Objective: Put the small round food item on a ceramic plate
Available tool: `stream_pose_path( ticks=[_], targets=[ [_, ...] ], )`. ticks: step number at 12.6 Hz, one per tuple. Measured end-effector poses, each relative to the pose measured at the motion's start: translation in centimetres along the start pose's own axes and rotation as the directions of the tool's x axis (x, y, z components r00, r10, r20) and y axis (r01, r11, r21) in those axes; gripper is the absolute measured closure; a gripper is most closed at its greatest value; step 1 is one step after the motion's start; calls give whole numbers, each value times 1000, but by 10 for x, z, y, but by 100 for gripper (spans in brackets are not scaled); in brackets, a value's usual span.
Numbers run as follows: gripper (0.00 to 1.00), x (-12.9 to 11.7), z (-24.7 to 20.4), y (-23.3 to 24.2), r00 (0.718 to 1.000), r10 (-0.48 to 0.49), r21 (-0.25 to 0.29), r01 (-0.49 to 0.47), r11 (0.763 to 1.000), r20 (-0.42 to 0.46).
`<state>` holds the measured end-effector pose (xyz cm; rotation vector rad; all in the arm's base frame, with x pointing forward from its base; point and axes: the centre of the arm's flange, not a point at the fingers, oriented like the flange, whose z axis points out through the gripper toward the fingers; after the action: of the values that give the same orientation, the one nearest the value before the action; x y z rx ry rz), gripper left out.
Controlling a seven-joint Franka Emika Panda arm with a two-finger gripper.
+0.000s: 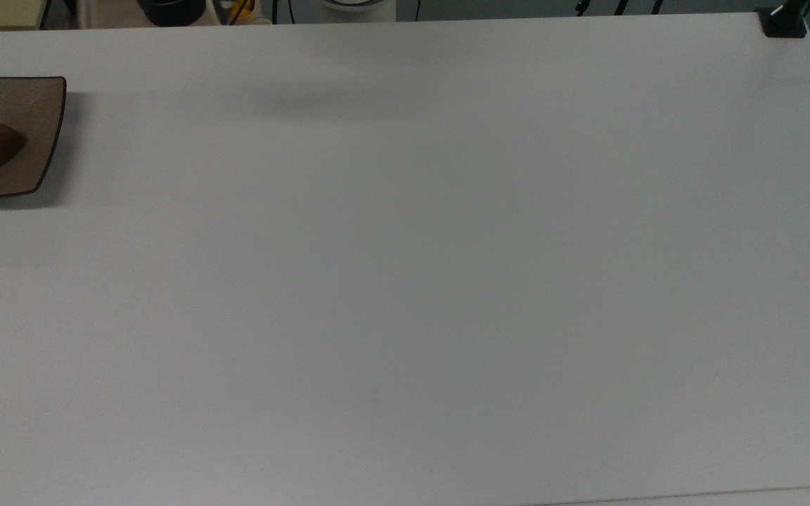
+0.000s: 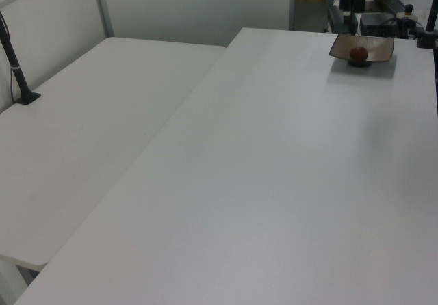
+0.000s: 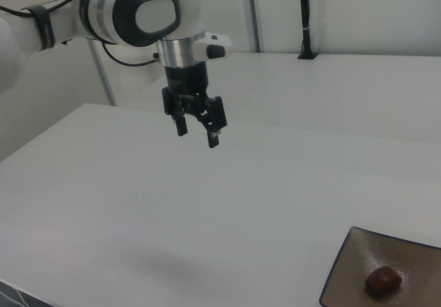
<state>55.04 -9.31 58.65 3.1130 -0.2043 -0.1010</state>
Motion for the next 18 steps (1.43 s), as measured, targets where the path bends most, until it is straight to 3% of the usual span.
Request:
stream_pose_path(
  ticks=[7, 9, 12, 18],
  targets=[
    [0, -7, 3, -124, 990, -138, -12, 138, 990, -27],
    [0, -10, 4, -141, 983, -162, -12, 162, 987, -88],
    [0, -13, 7, -136, 979, -158, -17, 157, 987, -132],
    [0, -14, 11, -128, 980, -156, -29, 154, 988, -126]
  ],
)
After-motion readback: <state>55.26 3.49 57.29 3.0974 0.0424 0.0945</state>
